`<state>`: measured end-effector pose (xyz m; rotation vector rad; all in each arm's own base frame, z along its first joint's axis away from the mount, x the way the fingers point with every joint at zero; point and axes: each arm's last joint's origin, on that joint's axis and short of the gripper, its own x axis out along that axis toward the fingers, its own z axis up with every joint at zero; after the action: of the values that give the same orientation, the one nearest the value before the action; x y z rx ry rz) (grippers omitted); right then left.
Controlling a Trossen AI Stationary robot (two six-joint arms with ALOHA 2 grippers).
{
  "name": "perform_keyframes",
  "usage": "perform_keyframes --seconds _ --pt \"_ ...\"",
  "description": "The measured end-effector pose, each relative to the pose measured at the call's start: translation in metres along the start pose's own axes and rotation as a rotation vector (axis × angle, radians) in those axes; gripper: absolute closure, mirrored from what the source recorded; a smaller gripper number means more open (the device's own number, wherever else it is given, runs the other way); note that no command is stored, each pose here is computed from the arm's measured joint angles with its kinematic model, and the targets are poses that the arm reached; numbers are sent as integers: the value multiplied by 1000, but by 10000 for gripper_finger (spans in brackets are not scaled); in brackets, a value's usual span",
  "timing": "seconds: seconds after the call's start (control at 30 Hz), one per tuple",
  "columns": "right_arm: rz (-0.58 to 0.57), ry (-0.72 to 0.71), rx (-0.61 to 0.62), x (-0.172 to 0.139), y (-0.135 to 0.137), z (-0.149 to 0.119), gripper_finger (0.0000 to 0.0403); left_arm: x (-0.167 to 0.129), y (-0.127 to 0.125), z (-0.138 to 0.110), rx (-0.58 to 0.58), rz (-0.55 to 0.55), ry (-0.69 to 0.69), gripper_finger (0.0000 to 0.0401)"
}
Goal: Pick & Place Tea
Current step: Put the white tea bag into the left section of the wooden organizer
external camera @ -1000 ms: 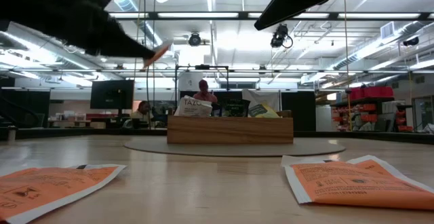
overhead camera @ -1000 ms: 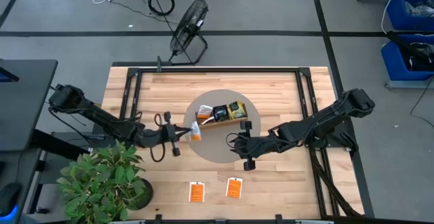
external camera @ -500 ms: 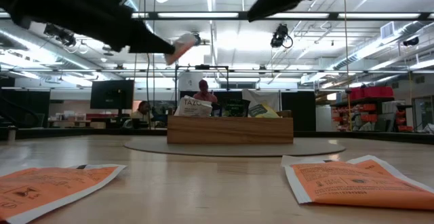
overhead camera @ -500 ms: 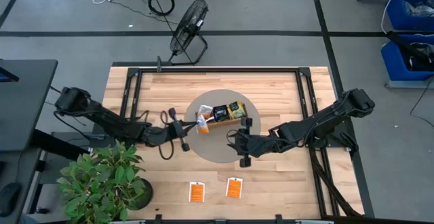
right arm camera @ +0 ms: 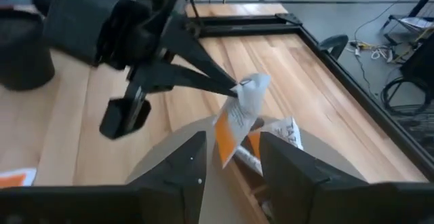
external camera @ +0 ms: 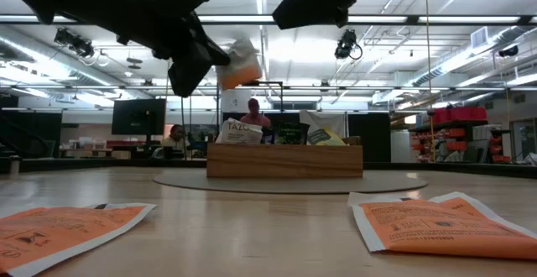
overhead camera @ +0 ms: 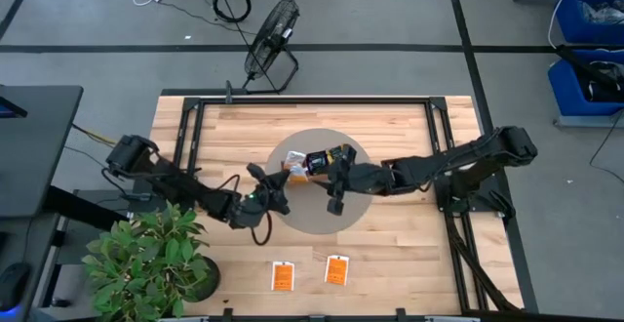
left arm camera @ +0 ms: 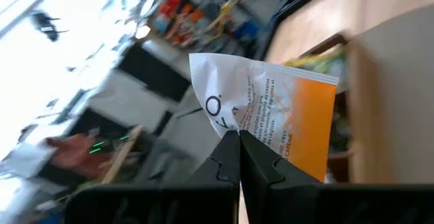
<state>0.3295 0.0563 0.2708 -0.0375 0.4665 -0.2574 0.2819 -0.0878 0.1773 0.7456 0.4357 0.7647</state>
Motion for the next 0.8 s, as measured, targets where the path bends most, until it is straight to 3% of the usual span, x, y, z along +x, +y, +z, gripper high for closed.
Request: perform_keyframes --seconds 0.13,0.43,0.8 --pt "6 -25 22 3 -7 4 259 -7 -1 1 44 74 41 399" --pt "12 -32 37 4 -9 5 259 -10 -10 2 -68 -58 -37 399" --pt "12 -27 34 4 -9 5 259 14 -37 -23 15 -34 45 399"
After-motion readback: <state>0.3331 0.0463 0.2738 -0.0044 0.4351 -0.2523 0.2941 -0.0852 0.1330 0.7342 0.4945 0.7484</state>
